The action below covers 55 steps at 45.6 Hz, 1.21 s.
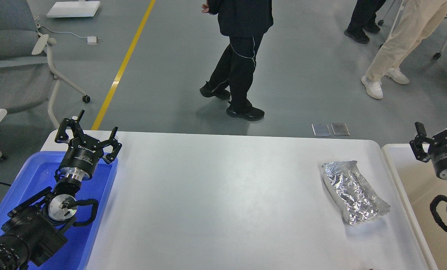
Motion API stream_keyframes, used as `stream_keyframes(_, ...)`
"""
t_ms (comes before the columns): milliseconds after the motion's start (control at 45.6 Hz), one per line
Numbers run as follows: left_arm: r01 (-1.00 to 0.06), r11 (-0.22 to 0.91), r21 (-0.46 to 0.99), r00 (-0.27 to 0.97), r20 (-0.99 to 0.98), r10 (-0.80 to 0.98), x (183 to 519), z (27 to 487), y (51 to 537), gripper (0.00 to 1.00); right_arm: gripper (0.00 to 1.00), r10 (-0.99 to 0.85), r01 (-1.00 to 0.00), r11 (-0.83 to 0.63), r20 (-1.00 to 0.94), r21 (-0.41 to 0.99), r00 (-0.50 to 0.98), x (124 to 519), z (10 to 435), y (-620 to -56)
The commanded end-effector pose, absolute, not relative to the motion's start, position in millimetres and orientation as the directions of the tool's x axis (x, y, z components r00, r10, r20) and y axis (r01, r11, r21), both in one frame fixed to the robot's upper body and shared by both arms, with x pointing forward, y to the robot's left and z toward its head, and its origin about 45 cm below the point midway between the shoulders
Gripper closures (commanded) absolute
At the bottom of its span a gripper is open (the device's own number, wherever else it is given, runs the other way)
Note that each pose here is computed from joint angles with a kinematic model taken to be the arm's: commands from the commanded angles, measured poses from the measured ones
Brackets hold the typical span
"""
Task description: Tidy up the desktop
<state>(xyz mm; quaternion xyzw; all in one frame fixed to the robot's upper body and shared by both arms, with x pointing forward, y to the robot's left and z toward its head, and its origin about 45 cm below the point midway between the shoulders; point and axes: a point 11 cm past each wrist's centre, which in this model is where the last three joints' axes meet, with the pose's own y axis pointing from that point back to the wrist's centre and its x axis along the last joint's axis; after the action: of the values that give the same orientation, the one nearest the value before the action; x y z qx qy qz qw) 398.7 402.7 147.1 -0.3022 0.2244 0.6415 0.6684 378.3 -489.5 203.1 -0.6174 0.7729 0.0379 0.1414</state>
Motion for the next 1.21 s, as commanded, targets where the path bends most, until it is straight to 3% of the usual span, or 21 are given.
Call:
stream_keyframes(0,-0.993,-0.005,-0.115,0.076,-0.689,0.721,398.6,146.6,402.1,0.0,0.0,-0.945,-0.965,0.236,-0.26,-0.116,-0.199,380.9,204.8,-488.9)
stream_keyframes(438,-0.993,-0.006,-0.115,0.076,-0.688,0.722,398.5,146.9,402.8,0.0,0.0,-0.957,-0.971,0.214,-0.223,-0.105,-0.187,375.5,203.9,-493.4)
stream_keyframes(723,-0.993,-0.006,-0.117,0.077,-0.688,0.722,399.0,147.5,402.7,0.0,0.0,-0.965,-0.996,0.091,0.245,-0.008,-0.09,389.4,241.4,-516.8)
stream_keyframes(811,-0.993,-0.006,-0.115,0.076,-0.688,0.722,398.5,146.9,402.8,0.0,0.0,-0.861,-0.997,-0.003,0.507,0.077,0.042,399.1,252.7,-511.1)
stream_keyframes(942,-0.993,-0.006,-0.115,0.076,-0.688,0.722,398.5,146.9,402.8,0.0,0.0,-0.643,-0.98,-0.076,0.742,0.185,0.19,407.1,245.9,-495.5)
stream_keyframes(1183,-0.993,-0.006,-0.117,0.077,-0.688,0.722,399.0,147.5,402.7,0.0,0.0,-0.227,-0.914,-0.169,0.888,0.369,0.401,407.4,234.3,-481.6)
